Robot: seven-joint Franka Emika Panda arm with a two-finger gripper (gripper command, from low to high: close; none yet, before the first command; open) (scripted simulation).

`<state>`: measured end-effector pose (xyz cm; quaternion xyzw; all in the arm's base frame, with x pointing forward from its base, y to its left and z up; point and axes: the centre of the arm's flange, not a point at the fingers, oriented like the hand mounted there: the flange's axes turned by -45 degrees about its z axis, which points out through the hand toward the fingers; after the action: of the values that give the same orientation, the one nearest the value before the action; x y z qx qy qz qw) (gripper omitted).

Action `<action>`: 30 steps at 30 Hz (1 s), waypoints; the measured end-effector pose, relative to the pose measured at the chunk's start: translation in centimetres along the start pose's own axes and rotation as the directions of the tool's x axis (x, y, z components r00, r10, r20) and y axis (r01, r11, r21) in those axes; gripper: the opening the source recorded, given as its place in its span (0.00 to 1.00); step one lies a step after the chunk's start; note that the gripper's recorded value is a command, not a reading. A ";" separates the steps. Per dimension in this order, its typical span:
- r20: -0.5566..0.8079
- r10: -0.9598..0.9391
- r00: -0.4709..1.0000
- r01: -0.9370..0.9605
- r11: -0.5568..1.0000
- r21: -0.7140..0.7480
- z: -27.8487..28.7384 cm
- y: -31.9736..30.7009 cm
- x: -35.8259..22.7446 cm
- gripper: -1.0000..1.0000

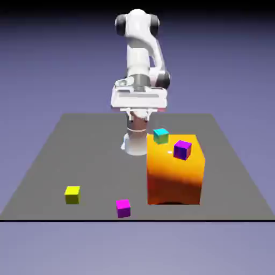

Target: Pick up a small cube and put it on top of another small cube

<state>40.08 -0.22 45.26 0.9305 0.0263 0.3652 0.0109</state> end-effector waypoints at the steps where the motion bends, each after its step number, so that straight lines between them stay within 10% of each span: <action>1: 0.041 -0.003 0.999 0.003 1.000 -0.005 1.0 0.6 0.3 0.50; 15: 0.585 -0.004 0.811 0.028 0.999 -0.032 15.3 12.1 -0.5 0.50; 30: 0.953 -0.012 0.304 -0.025 0.999 0.020 27.3 25.5 -11.4 0.50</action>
<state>51.40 -26.32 18.51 0.9669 0.0166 -0.2545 0.0083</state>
